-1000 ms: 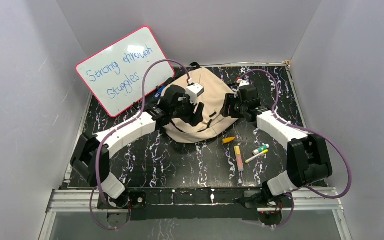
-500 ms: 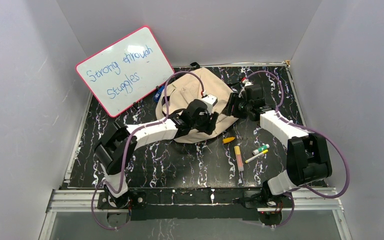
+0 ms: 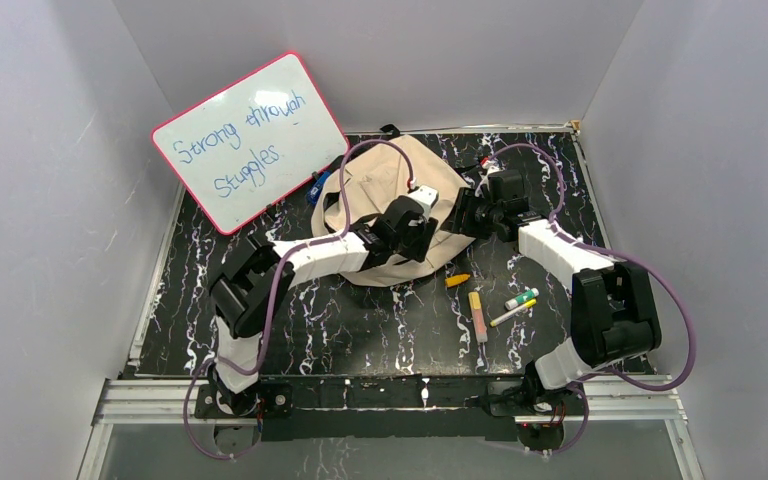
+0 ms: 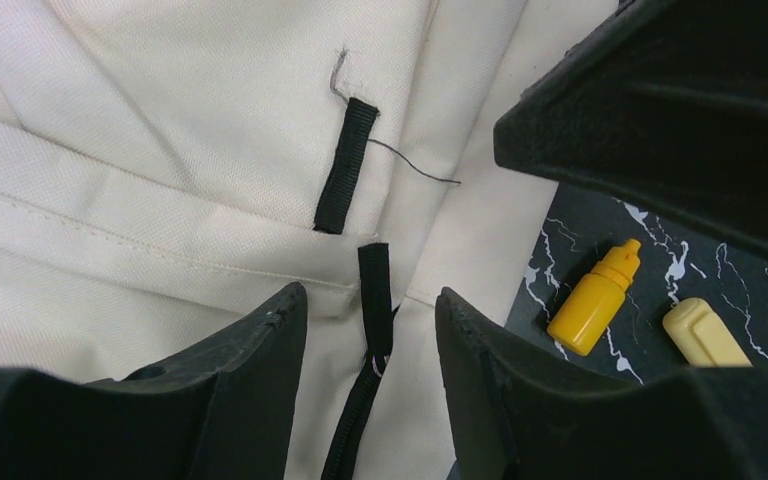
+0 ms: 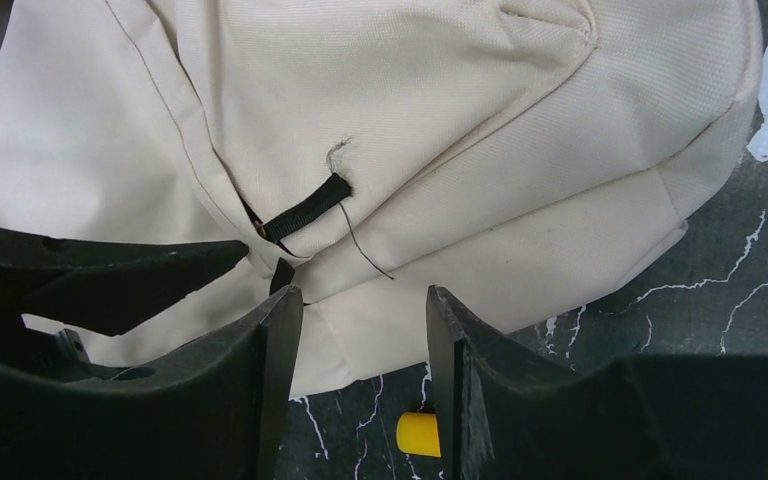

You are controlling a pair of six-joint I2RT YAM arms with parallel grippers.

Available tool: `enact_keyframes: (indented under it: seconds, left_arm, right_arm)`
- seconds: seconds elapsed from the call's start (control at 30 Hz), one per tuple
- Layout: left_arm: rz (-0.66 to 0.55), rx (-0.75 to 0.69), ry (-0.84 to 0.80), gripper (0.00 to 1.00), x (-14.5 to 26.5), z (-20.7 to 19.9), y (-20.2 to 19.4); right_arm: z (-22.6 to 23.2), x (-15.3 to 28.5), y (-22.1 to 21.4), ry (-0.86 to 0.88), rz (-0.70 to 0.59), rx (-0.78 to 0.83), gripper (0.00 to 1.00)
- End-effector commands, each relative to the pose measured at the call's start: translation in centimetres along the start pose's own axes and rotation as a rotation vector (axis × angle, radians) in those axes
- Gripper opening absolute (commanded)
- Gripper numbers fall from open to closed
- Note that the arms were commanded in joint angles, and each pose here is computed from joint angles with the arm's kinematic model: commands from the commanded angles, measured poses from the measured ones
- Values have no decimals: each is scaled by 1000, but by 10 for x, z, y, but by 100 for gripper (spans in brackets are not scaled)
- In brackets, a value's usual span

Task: Pack the student bag
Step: Zip the student bag at the center of the board.

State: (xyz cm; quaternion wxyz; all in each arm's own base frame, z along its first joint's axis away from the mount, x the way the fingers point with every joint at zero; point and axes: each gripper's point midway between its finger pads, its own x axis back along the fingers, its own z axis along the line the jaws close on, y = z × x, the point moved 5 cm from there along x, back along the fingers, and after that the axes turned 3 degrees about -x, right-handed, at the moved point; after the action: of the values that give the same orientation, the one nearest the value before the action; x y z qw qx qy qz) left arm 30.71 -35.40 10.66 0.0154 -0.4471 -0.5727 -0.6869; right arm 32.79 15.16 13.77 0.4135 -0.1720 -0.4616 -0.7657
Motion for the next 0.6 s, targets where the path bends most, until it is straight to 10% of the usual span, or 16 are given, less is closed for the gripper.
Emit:
enact_keyframes:
  seconds: [0.0,0.57]
  left_arm:
    - [-14,1,30,46,-5,0,11]
    - [71,-12,82,42,-23,-2,-7]
  right_arm:
    - [4,-2,8,39,-33,2,56]
    - [4,-3,8,46,-29,2,56]
